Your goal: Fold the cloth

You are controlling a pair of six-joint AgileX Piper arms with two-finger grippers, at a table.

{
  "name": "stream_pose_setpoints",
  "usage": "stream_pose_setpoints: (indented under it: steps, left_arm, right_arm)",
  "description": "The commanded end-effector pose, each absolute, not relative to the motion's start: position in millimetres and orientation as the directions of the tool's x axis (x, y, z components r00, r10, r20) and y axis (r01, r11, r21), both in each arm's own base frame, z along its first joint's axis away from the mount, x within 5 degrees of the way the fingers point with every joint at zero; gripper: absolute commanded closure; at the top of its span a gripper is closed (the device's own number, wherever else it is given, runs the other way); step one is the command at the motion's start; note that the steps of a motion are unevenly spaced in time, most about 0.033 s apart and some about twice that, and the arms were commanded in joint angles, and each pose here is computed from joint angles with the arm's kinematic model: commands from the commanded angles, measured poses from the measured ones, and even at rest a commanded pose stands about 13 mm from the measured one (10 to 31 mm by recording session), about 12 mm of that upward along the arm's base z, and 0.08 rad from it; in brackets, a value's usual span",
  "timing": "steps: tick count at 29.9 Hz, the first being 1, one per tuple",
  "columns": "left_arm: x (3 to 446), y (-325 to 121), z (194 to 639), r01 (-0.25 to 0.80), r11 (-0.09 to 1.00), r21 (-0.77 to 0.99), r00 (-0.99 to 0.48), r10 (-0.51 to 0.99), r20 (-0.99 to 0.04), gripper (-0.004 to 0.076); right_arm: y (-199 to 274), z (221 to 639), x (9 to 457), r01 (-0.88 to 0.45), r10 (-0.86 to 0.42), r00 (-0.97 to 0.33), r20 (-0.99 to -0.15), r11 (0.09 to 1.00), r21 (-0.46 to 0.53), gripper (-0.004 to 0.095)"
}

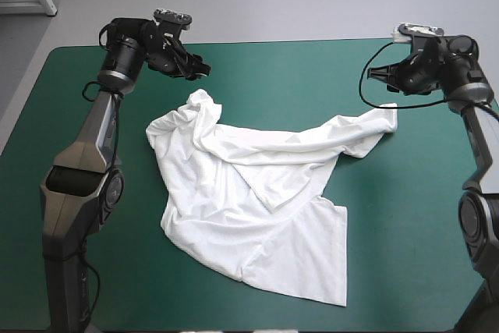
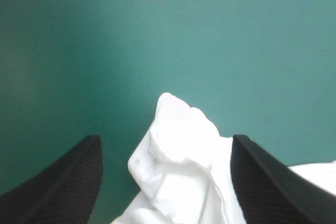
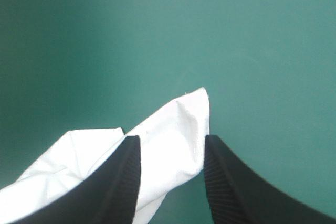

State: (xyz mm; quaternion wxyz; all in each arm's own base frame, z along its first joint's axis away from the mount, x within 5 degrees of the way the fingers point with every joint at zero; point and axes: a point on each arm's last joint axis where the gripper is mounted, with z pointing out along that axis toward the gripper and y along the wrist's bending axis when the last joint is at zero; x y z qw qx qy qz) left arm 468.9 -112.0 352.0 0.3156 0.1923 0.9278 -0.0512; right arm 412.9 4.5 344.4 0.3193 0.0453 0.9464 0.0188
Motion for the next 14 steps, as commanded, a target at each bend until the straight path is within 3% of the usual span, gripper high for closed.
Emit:
stream_pose_setpoints:
  steps: [1,7,14]
  left_arm:
    - [420,-104,445,0.399,0.915,0.055,-0.568,0.293,-0.769,0.0234]
    - [335,-91,530,0.443,0.894,0.072,-0.408,0.273,-0.871,0.0270]
    - [248,-76,588,0.472,0.872,0.126,-0.237,0.263,-0.935,0.0273]
  right_arm:
    - [3,423,372,0.047,0.091,-0.636,-0.766,0.996,0.079,0.0546]
    - [9,491,303,-0.032,0.095,-0.480,-0.872,0.992,0.125,0.0546]
    - [17,528,230,-0.109,0.114,-0.446,-0.888,0.978,0.181,0.0546]
